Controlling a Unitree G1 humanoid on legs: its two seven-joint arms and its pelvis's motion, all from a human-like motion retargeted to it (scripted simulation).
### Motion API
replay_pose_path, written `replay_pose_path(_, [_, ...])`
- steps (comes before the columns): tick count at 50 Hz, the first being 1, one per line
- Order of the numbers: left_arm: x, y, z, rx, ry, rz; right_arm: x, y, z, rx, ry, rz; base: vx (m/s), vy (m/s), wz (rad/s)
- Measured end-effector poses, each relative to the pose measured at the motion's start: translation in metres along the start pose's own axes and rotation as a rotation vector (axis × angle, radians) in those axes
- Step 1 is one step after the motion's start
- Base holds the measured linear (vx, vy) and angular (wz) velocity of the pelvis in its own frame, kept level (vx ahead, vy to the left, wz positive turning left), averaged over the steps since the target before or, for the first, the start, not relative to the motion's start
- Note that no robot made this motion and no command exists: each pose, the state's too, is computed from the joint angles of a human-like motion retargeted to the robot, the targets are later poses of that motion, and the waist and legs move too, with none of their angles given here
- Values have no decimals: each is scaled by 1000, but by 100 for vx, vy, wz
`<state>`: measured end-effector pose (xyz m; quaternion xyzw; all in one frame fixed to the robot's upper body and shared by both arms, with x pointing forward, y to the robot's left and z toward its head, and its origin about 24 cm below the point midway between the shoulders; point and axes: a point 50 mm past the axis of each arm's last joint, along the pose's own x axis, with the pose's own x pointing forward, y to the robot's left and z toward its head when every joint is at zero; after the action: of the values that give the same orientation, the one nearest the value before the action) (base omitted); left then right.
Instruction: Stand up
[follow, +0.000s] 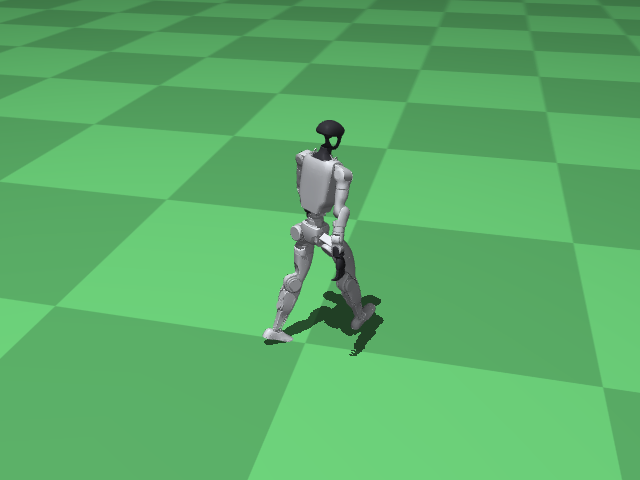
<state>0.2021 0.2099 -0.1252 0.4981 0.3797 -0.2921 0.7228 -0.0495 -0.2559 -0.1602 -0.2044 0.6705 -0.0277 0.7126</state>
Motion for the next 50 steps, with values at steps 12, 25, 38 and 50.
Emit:
replay_pose_path(12, [-2,-22,-1,108,-14,-41,8,-22,31,28,-27,30,96,32,9])
replay_pose_path(25, [-68,-142,-110,-65,437,-362,3,-52,159,-75,-458,-113,74,-2,-29])
replay_pose_path(38, [-133,-214,-140,-300,718,-597,6,-23,153,-220,-411,-24,73,32,-48])
replay_pose_path(50, [-27,-90,-59,15,265,-302,7,-8,39,-146,-62,20,55,31,74])
